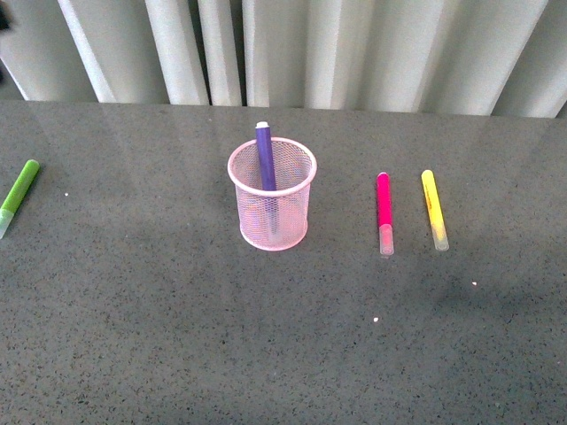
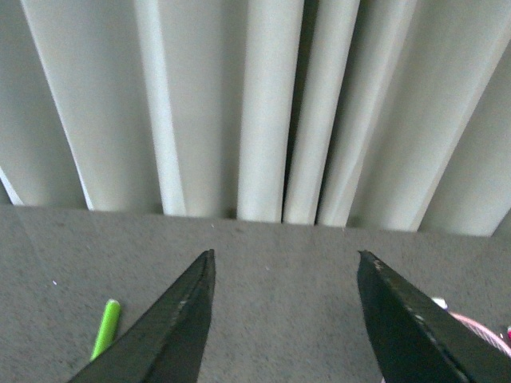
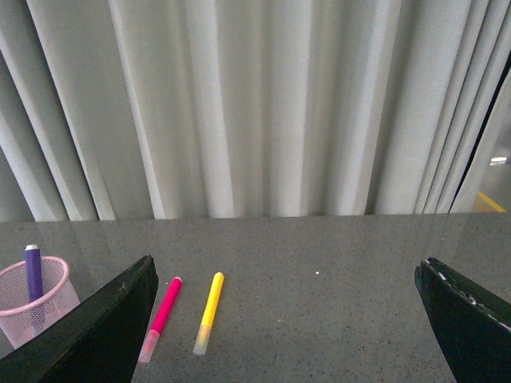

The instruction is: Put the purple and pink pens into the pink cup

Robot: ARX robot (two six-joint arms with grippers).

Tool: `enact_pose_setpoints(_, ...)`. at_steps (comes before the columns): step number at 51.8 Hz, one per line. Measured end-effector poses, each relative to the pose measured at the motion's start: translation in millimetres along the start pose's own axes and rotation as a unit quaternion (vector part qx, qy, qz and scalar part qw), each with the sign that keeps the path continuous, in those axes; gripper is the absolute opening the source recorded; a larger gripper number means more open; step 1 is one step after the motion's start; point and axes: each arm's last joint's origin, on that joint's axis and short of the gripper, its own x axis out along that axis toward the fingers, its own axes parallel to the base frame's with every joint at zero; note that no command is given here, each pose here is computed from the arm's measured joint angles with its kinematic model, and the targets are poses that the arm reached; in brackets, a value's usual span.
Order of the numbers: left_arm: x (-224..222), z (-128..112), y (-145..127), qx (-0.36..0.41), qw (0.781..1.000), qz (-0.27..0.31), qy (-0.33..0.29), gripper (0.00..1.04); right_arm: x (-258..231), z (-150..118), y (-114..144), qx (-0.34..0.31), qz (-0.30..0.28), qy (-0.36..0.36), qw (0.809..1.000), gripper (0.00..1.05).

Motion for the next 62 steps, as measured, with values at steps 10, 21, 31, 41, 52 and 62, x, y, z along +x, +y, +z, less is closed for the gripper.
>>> enact_pose_setpoints(10, -30, -12, 21, 0.011, 1.0, -0.001, -0.003, 0.21, 0, 0, 0, 0.0, 0.001, 0.0, 1.0, 0.98)
enact_pose_setpoints(21, -51, -10, 32, 0.015, 1.0, -0.002, -0.009, 0.04, 0, 0, 0, 0.0, 0.0, 0.0, 1.0, 0.98)
enact_pose_setpoints(31, -66, -11, 40, 0.015, 1.0, 0.002, -0.006, 0.04, 0, 0, 0, 0.0, 0.0, 0.0, 1.0, 0.98)
enact_pose_setpoints(41, -79, -10, 51, 0.015, 1.0, -0.004, -0.006, 0.04, 0, 0, 0, 0.0, 0.0, 0.0, 1.0, 0.98)
enact_pose_setpoints(52, -93, -8, 53, 0.015, 1.0, 0.003, -0.011, 0.04, 0, 0, 0, 0.0, 0.0, 0.0, 1.0, 0.98)
enact_pose_setpoints(62, -100, -5, 53, 0.015, 1.0, 0.002, -0.016, 0.04, 0, 0, 0, 0.0, 0.0, 0.0, 1.0, 0.98)
